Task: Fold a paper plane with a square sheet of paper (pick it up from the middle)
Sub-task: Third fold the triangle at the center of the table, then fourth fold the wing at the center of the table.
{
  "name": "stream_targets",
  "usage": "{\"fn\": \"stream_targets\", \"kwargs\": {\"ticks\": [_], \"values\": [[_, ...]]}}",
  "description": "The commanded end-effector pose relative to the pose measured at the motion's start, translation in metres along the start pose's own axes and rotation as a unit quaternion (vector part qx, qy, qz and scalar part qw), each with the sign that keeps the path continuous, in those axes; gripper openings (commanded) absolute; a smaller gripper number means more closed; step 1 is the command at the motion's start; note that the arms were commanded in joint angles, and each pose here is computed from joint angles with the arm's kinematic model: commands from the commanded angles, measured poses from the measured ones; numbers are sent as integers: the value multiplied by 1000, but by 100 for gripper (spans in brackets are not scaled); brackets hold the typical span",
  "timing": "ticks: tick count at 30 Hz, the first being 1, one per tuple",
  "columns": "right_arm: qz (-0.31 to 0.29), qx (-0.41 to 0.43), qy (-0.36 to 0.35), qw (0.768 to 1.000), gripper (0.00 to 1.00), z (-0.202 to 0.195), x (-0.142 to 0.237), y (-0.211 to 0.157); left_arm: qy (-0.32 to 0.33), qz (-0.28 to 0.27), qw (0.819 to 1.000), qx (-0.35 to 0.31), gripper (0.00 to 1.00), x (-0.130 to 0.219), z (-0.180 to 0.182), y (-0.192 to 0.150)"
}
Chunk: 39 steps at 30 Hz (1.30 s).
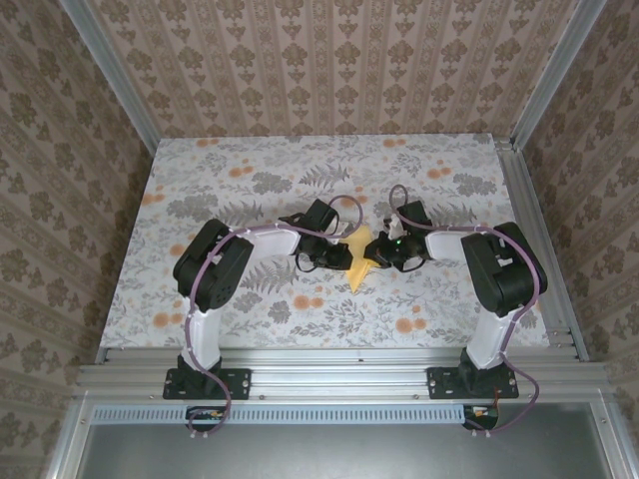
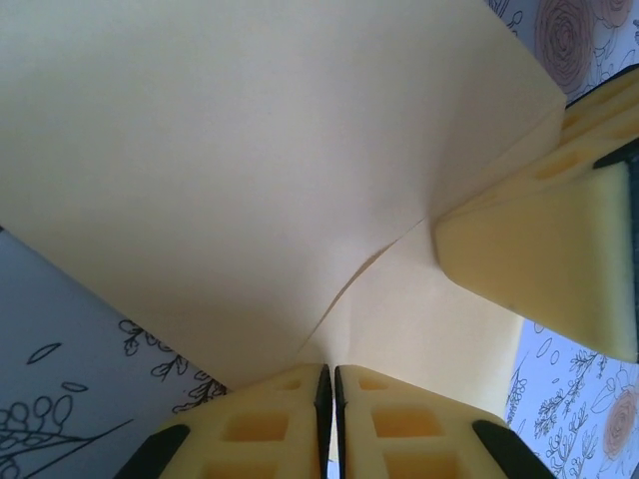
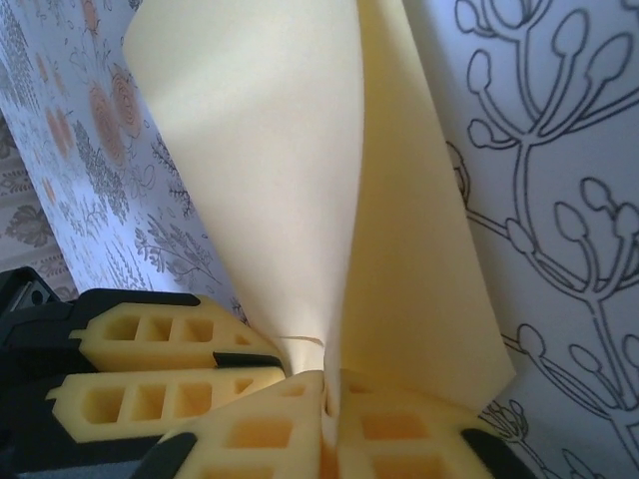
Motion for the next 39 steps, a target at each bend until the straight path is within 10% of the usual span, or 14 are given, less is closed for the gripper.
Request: {"fn": "stream_targets", "kwargs": {"ticks": [1, 13, 30, 39], "values": [[-2, 14, 13, 1000, 7, 10, 1, 3, 34, 33, 998, 33, 17, 6, 14, -18], [1, 29, 3, 1000, 4, 13, 2, 0, 24, 16, 999, 34, 19, 17, 10, -14], [3, 63, -35, 997, 27, 19, 19, -9, 56, 50, 997, 24, 16, -5, 19, -20], [2, 68, -30, 997, 17, 21, 20, -8, 64, 55, 996, 21, 15, -9, 21, -21]]}}
Point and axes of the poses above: each hand's point on the last joint's axis, 136 mm out from that joint toward the fingers, its own x axis back along the fingers, its own z axis along the line the jaws close on, y = z × x, the point moved 8 cm from there along x, back along the fingers, and after that the axes turned 3 degrees about x, right-handed, at the moved point
